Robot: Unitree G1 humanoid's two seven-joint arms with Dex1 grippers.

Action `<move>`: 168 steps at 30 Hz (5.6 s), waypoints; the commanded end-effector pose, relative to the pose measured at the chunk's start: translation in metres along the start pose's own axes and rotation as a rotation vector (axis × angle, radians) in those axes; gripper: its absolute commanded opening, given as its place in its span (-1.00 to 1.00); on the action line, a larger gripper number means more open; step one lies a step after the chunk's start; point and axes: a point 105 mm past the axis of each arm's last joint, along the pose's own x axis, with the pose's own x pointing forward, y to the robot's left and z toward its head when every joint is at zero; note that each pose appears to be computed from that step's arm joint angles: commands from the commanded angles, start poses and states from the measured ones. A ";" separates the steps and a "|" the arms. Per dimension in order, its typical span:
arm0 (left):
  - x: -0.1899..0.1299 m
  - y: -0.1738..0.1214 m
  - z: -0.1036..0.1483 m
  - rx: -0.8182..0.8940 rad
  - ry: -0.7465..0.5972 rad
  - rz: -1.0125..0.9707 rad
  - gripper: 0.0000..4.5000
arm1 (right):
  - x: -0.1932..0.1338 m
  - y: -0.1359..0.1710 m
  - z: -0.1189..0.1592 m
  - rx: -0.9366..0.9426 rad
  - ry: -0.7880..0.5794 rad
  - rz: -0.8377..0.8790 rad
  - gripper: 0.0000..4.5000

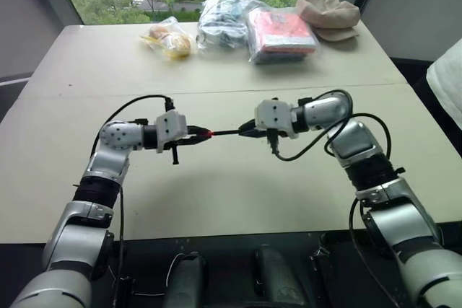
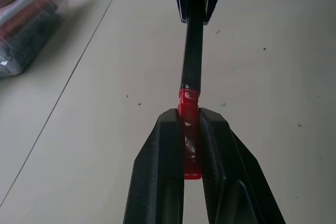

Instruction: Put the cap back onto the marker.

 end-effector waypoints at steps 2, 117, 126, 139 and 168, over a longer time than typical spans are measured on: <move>0.001 0.007 0.006 0.040 0.010 0.004 -1.00 | 0.018 0.011 0.038 -0.124 -0.104 0.054 -0.98; 0.010 0.018 0.005 0.312 0.171 -0.044 -1.00 | 0.050 -0.002 0.054 -0.205 -0.038 0.008 -0.98; 0.009 0.026 0.007 0.277 0.152 0.021 -1.00 | 0.049 -0.004 0.058 -0.183 -0.046 -0.018 -0.98; 0.017 0.023 0.031 0.213 0.010 0.015 -1.00 | 0.052 -0.001 0.066 -0.203 -0.069 -0.016 -0.98; 0.021 0.010 0.053 0.189 -0.113 -0.081 -1.00 | 0.056 0.009 0.067 -0.282 -0.086 0.049 -0.98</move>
